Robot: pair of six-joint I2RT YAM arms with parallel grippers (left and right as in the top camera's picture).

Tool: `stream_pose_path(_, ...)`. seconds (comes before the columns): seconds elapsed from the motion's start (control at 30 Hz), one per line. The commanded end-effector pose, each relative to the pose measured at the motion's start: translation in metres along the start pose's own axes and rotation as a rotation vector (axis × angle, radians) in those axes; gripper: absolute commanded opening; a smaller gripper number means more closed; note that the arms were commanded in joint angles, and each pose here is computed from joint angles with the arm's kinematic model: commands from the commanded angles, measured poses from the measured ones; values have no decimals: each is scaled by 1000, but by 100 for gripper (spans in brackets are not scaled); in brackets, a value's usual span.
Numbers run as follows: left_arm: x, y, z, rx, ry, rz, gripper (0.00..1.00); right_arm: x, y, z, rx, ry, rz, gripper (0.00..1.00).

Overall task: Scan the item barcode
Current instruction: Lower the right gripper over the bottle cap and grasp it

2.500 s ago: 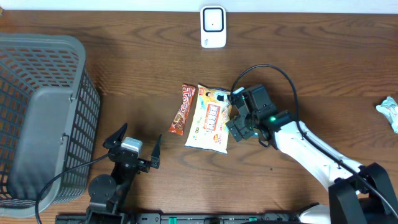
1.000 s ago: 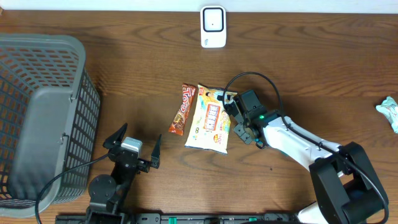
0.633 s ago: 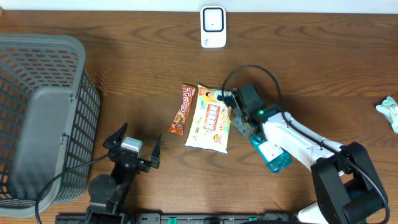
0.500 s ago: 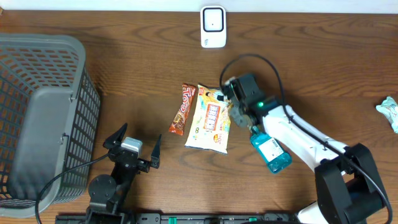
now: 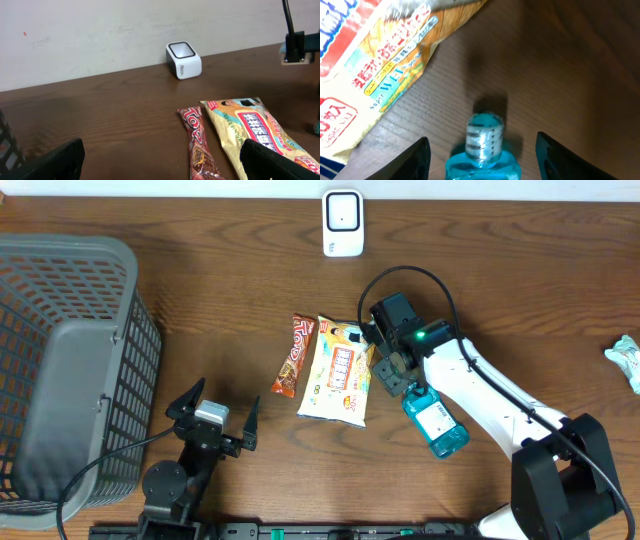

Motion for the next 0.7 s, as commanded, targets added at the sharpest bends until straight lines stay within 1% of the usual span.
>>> stream_pose_path(0.0,-13,1,0,-3,2,47,99,-8,7,5,30,30,24,63)
stream_pose_path(0.27,-13,1,0,-3,2,47,99,-21,35,6,36,43,65,64)
stream_pose_path(0.37,-13,1,0,-3,2,47,99,-26,47,4,41,56,95,60)
stream_pose_path(0.47,-13,1,0,-3,2,47,99,-30,59,2,43,67,131,58)
stream_pose_path(0.53,-13,1,0,-3,1,47,99,-32,67,0,44,73,149,53)
stream_pose_path(0.63,-13,1,0,-3,2,47,99,-34,75,-1,46,103,164,38)
stream_pose_path(0.67,-13,1,0,-3,2,47,99,-34,76,-2,45,121,164,34)
Point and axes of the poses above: each gripper's point midway between its finger pads, its own y axis out along the fingers, its own z axis along the line the jaws close on, x = y × z, the point moved 6 cm from there along -y, back along the fingers, and after that the axes turned 6 degrees about -y, right-handed, at the moved point
